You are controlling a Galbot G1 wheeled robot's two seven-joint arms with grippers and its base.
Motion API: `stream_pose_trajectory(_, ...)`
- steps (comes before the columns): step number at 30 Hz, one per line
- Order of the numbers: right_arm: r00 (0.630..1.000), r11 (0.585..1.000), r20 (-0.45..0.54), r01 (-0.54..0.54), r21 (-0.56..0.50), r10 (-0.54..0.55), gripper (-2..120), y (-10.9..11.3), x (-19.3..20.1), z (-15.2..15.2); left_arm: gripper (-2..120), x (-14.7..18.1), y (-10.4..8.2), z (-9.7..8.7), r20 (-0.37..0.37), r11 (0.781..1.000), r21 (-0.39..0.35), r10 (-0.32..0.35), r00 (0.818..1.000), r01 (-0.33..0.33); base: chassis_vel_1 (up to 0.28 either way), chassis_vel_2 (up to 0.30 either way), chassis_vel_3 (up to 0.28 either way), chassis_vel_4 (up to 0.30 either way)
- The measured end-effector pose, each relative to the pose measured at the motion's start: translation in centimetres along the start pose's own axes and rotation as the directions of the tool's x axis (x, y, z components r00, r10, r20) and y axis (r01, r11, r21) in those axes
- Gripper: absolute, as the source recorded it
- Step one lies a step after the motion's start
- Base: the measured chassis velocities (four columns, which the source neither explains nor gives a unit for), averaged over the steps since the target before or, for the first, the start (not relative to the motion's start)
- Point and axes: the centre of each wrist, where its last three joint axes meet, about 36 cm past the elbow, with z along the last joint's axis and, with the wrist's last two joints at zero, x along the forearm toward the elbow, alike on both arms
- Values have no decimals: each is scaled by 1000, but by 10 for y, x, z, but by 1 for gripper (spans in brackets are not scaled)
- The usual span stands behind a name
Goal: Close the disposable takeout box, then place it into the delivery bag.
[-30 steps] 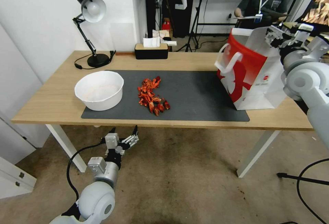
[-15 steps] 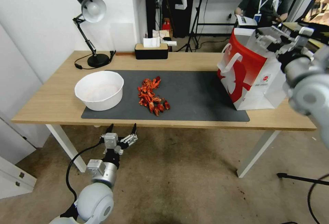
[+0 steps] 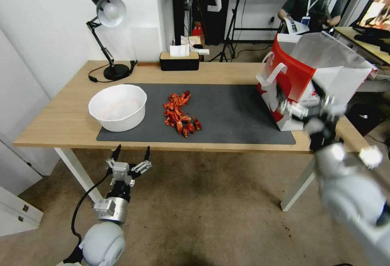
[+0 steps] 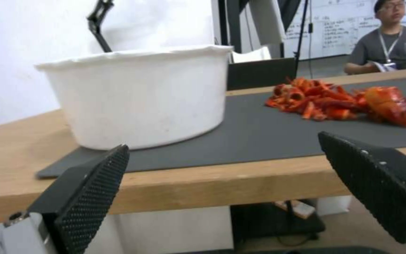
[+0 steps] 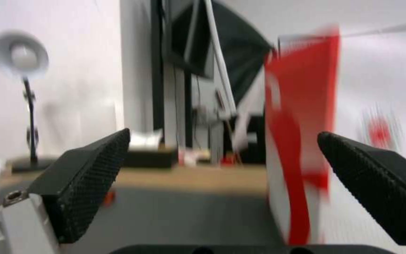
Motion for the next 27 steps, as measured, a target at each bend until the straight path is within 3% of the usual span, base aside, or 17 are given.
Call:
stream_pose_trajectory(4, 995, 999, -94, -27, -34, 24, 100, 3, 32, 26, 100, 7, 5, 7, -8, 1000, -3, -11, 1000, 11, 0, 0, 0, 0)
stream_pose_trajectory(11, 981, 992, -191, -59, -112, 37, 100, 12, 53, 56, 100, 19, 2, 12, -24, 1000, 14, 4, 1000, -3, 0, 0, 0, 0)
stream_pose_trajectory(27, 981, 982, -192, -60, -182, 24, 100, 21, 59, 74, 100, 24, -11, 13, -28, 999, 44, 33, 999, -31, 0, 0, 0, 0)
